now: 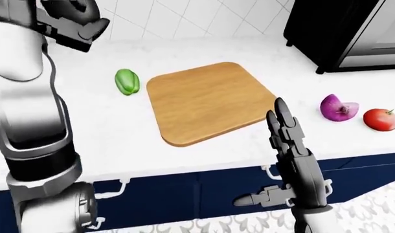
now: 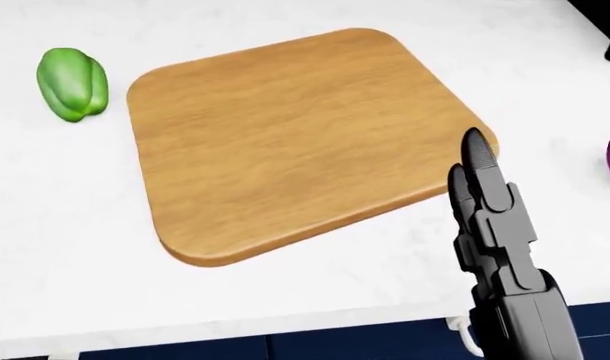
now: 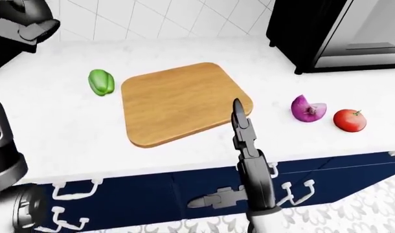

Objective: Place the avocado, onion, tomato and bell pepper on the cutting board.

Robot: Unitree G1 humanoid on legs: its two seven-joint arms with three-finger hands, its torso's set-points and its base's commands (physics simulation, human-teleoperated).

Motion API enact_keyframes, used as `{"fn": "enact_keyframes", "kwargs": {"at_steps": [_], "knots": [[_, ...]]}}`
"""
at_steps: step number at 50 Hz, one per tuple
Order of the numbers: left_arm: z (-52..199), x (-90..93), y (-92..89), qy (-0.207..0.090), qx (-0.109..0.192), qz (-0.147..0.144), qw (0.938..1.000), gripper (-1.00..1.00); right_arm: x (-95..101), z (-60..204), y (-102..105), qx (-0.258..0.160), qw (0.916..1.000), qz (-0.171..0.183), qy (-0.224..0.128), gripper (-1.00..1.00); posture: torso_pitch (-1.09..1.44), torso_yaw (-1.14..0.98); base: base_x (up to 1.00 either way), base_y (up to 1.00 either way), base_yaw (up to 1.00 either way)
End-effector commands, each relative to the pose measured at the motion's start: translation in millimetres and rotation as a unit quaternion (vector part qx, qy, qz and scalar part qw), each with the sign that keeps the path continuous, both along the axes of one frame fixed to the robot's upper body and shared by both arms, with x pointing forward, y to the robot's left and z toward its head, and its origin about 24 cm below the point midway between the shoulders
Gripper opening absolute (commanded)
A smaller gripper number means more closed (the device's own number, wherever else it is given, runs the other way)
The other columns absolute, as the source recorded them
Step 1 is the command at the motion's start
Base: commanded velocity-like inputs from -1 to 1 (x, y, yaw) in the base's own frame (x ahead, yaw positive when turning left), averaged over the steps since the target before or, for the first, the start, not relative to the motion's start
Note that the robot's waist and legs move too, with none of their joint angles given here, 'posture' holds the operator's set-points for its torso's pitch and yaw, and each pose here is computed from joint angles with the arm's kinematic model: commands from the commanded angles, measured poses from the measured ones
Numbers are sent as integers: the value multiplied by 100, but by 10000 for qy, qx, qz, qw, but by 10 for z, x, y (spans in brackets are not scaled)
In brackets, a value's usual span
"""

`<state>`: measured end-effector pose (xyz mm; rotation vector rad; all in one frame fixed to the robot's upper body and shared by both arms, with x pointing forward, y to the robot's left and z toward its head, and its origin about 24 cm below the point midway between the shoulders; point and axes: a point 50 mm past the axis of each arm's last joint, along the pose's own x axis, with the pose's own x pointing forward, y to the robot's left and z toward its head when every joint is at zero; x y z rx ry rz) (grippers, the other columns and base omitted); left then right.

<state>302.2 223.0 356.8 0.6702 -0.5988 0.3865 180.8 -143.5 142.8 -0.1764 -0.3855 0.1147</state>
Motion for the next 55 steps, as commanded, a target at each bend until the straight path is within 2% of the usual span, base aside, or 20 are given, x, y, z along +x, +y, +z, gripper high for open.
{"fn": "enact_keyframes", "kwargs": {"at_steps": [1,3,4,6,8,10,14,22,29,31,36,48,55], "knots": [[343,-34,-65,-474,148,-83,9987,-100,-37,121,7,16,9993,21,-372,100,0,0,0,0,0],[515,60,-142,-538,148,-176,9983,-100,-30,116,10,18,9993,25,-361,100,0,0,0,0,0],[585,134,-210,-638,284,-120,9975,-100,-26,112,12,20,9994,28,-355,100,0,0,0,0,0],[727,307,-401,-636,500,-168,9966,-100,-16,106,12,26,9994,25,-338,100,0,0,0,0,0],[882,414,-604,-631,633,-272,9956,-100,-14,106,10,35,9994,28,-334,100,0,0,0,0,0],[1011,476,-727,-622,705,-316,9951,-100,-19,109,8,41,9994,23,-342,100,0,0,0,0,0],[1203,523,-954,-686,864,-439,9929,-100,-14,107,6,39,9994,14,-341,100,0,0,0,0,0],[1284,490,-1350,-791,1224,-759,9864,-100,-20,110,0,42,9994,5,-349,100,0,0,0,0,0],[1067,605,-1580,-580,1550,-954,9816,-100,-21,103,-8,49,9994,-6,-344,100,0,0,0,0,0],[957,664,-1630,-392,1696,-1046,9792,-100,-23,105,-5,43,9994,-3,-340,100,0,0,0,0,0],[655,764,-1793,-276,1995,-1146,9728,-100,-19,101,-7,47,9994,-13,-338,100,0,0,0,0,0],[272,764,-2007,-94,2399,-1427,9602,-100,-18,94,-7,52,9994,-15,-334,100,0,0,0,0,0],[-110,800,-2138,100,2572,-1559,9537,-100,-27,99,-17,50,9994,-38,-342,100,0,0,0,0,0]]}}
